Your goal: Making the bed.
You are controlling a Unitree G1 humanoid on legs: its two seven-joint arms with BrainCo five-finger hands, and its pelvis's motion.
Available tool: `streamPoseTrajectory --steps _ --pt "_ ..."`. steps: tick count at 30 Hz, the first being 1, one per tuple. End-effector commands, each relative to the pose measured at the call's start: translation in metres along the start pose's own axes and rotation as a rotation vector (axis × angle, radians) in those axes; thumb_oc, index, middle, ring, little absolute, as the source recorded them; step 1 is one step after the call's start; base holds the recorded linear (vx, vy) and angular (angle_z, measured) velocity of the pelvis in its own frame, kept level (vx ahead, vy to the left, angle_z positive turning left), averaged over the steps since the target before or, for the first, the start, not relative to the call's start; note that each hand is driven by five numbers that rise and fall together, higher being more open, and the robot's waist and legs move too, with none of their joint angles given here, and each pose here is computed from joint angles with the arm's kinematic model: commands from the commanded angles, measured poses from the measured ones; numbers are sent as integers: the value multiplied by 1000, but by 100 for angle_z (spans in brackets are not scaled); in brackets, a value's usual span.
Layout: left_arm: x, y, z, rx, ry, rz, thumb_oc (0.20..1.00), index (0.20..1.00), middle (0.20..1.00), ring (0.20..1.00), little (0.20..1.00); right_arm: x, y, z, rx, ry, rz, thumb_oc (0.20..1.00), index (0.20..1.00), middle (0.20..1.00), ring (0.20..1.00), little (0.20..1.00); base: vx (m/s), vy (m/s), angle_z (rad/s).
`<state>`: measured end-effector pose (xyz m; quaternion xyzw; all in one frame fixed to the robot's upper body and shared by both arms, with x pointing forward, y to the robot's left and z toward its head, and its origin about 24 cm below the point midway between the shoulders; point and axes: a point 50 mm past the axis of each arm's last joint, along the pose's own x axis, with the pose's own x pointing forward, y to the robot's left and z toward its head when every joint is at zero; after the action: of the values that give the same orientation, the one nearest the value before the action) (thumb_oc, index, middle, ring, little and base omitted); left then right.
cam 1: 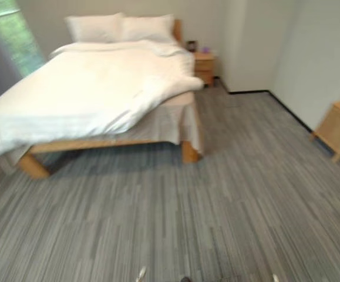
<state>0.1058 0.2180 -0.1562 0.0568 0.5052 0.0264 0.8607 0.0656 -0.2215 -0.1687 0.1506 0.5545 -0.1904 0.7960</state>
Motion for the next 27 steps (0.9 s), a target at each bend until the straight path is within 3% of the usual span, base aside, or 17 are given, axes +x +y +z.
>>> streamPoseTrajectory --steps 1,6,11,15,17,19,25,27 --pt "10 -16 32 11 -77 -34 1000 1000 1000 1000 1000 4 6 20 53 -33 -8 1000 1000 1000 1000 1000 0 0 0" --pt "9 -15 21 21 -32 -38 1000 1000 1000 1000 1000 2 -9 11 47 6 -67 1000 1000 1000 1000 1000 15 8 9" --pt "7 3 16 -69 -19 39 1000 1000 1000 1000 1000 3 -9 41 17 -102 -72 1000 1000 1000 1000 1000 21 18 -2" --pt "5 29 78 -245 -303 145 1000 1000 1000 1000 1000 -8 32 117 -40 -444 53 1000 1000 1000 1000 1000 -12 16 -9" --pt "5 29 78 -245 -302 145 1000 1000 1000 1000 1000 -8 32 116 -40 -444 52 1000 1000 1000 1000 1000 -18 9 -15" --pt "-22 42 146 -297 -637 162 1000 1000 1000 1000 1000 -47 66 177 -187 -775 153 1000 1000 1000 1000 1000 -10 8 -4" --pt "-43 45 179 -254 -804 160 1000 1000 1000 1000 1000 -76 98 202 -358 -949 230 1000 1000 1000 1000 1000 5 8 0" --pt "-46 45 179 -318 -822 155 1000 1000 1000 1000 1000 -84 110 204 -412 -983 269 1000 1000 1000 1000 1000 32 42 -2"
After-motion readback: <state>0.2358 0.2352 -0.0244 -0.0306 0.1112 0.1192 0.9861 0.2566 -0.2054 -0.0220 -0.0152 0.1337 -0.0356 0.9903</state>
